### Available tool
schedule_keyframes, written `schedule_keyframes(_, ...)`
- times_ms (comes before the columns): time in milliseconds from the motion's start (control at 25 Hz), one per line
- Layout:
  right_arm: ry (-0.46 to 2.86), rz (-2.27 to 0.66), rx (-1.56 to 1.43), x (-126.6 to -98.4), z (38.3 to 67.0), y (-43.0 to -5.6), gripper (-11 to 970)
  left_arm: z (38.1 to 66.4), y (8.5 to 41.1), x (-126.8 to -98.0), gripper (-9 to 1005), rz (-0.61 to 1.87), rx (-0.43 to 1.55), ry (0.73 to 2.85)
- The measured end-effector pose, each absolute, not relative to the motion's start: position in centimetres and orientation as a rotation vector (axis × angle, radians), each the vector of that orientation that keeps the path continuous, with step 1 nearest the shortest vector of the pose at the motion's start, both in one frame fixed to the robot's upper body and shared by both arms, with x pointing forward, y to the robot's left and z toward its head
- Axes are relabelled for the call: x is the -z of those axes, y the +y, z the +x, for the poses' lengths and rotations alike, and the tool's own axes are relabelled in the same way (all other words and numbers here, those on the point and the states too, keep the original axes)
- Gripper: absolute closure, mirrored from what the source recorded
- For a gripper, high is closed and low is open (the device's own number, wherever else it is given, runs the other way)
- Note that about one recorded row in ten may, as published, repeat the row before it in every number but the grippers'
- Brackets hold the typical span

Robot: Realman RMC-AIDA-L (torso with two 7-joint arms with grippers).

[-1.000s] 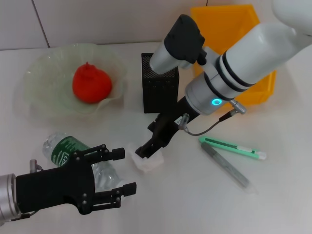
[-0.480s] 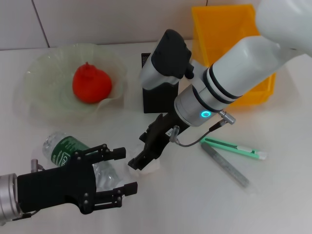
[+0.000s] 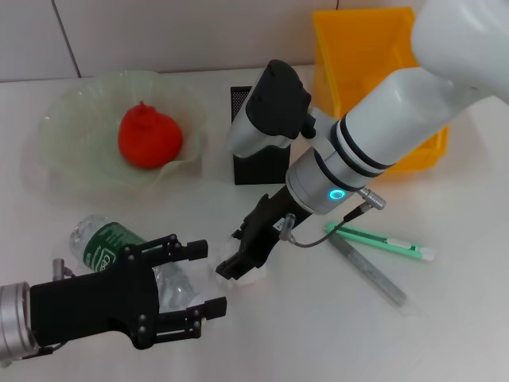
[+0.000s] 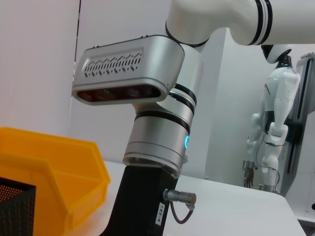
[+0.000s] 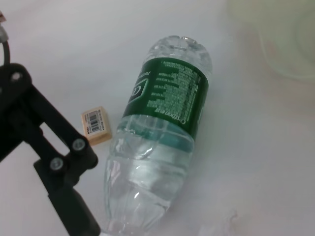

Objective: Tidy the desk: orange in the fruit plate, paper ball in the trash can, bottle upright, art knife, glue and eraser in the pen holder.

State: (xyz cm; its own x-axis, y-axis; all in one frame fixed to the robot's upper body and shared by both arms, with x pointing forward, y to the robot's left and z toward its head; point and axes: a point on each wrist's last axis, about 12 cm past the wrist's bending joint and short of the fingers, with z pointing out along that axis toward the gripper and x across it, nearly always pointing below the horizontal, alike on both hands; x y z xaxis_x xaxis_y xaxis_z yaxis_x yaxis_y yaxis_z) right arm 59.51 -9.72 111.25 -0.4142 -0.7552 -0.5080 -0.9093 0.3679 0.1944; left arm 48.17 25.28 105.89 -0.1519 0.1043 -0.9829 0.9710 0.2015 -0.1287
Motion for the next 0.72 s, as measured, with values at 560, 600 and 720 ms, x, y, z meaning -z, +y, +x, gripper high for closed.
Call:
schedule_keyframes(560, 2.259, -1.283, -0.793, -114.2, 59.8, -12.8, 515, 48.5, 24.9, -106.0, 268, 1.079, 1.104, 1.478)
schedule_keyframes(600, 2.249, -1.256, -0.793, -114.7, 59.9, -13.5, 518, 48.5, 24.9, -106.0, 269, 1.079, 1.104, 1.478)
schedule_keyframes(720, 2.200, -1.141, -0.758, -117.0, 60.2, -16.4, 528, 48.5, 24.8, -106.1, 269, 1.082, 1.105, 1.474)
